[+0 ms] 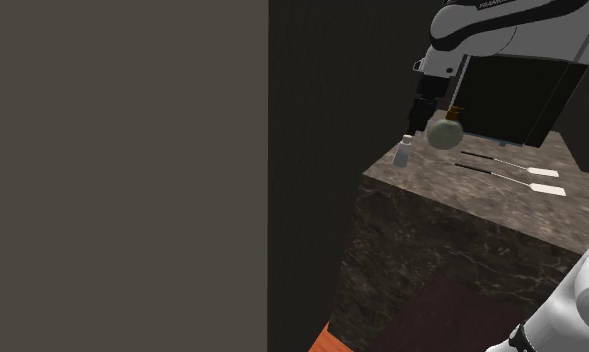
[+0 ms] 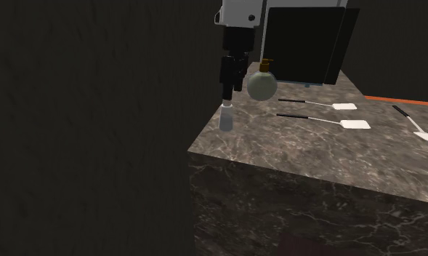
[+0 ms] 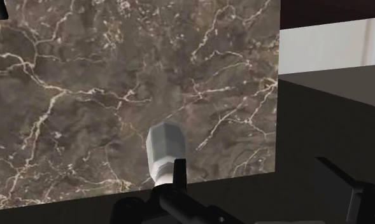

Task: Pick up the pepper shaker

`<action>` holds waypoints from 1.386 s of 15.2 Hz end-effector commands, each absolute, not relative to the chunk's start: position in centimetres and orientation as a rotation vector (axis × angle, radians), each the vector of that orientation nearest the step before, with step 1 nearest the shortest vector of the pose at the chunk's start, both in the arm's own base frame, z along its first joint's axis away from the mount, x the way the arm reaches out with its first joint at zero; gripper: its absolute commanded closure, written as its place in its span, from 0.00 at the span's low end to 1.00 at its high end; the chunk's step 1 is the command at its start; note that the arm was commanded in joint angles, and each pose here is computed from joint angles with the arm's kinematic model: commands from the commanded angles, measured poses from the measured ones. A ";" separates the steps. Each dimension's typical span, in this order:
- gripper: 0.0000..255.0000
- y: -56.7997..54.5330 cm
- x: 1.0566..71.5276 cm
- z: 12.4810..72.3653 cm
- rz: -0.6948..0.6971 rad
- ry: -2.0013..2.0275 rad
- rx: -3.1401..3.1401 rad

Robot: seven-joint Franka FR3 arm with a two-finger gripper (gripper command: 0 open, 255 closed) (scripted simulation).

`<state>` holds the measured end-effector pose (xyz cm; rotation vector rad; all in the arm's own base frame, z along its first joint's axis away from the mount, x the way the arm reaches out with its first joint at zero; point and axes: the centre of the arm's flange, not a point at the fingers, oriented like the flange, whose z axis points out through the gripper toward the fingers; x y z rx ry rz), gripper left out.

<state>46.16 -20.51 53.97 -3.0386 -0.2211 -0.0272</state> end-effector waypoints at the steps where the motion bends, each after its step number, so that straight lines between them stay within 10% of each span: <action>1: 0.00 -22.5 47.8 53.2 -0.048 -0.225 -3.038; 14: 0.00 -25.4 50.2 48.7 -0.078 -0.228 -3.035; 15: 1.00 -25.4 50.2 48.7 -0.078 -0.228 -3.035; 21: 1.00 -25.4 50.2 48.7 -0.078 -0.228 -3.035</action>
